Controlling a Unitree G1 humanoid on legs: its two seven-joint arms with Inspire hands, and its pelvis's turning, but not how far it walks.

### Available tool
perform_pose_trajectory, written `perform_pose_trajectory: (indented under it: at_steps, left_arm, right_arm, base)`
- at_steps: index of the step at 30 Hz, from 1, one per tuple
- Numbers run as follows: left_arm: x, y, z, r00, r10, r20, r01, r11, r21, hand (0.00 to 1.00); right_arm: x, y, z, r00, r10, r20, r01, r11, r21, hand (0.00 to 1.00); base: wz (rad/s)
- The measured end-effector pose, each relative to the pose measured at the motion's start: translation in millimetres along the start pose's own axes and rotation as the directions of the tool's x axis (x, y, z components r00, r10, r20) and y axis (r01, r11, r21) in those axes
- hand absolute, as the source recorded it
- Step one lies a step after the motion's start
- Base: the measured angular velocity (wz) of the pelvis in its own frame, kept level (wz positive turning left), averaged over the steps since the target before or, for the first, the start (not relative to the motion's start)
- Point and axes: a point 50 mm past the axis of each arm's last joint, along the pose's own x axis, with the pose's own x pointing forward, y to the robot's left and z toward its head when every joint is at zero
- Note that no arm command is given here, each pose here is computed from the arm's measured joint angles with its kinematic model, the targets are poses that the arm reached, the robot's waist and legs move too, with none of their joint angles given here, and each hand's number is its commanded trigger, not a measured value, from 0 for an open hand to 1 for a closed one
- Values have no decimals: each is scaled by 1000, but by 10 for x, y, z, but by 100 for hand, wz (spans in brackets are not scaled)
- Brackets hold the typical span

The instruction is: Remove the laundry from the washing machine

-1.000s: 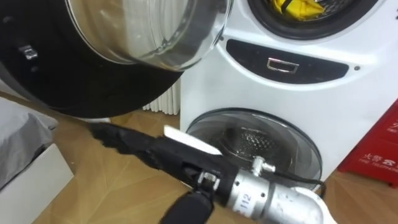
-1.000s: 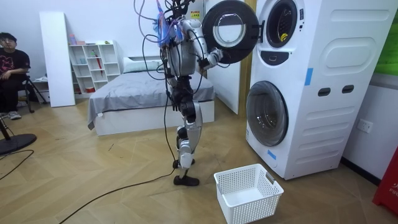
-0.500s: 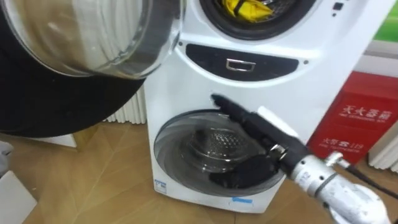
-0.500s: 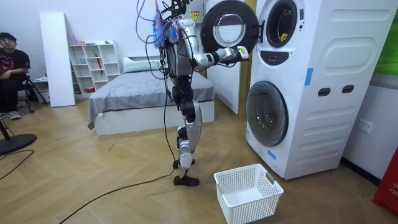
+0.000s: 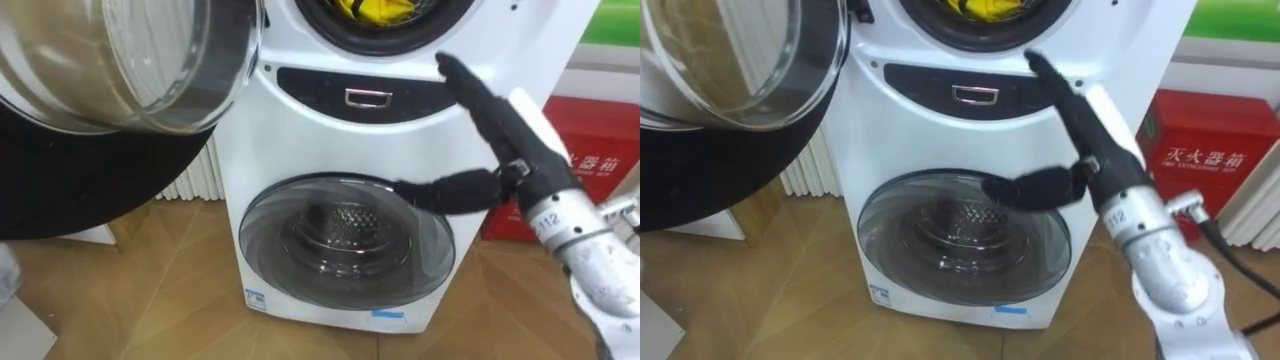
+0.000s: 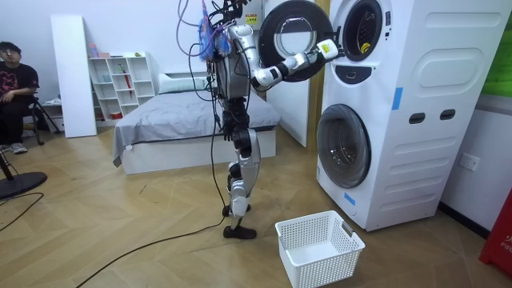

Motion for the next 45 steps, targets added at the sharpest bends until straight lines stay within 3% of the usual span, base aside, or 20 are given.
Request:
perform_pose_trajectory:
  at_steps: [17, 27, 35, 42, 45]
  left_arm:
    - [-8, -51, 71, 1000, 18, 19, -18, 999, 30, 0]
    - [-17, -80, 36, 999, 43, 4, -43, 998, 52, 0]
    - [-28, -101, -32, 999, 46, -18, -45, 996, 71, 0]
    - [-72, -90, -343, 994, 45, -104, -36, 995, 88, 0]
    - [-74, -106, -338, 994, 38, -102, -28, 995, 96, 0]
  right_arm:
    - [29, -6, 43, 999, -31, 28, 22, 958, 285, 0]
    - [34, 36, -37, 997, -75, -29, 81, 913, 400, 0]
    - [38, 111, -54, 996, -72, -44, 83, 917, 389, 0]
    - [41, 245, -222, 991, -71, -112, 111, 904, 412, 0]
    - [66, 273, -311, 985, -84, -151, 139, 902, 409, 0]
  base:
    - [0]
    - [-2]
    - [-4]
    - [-4]
    - [14]
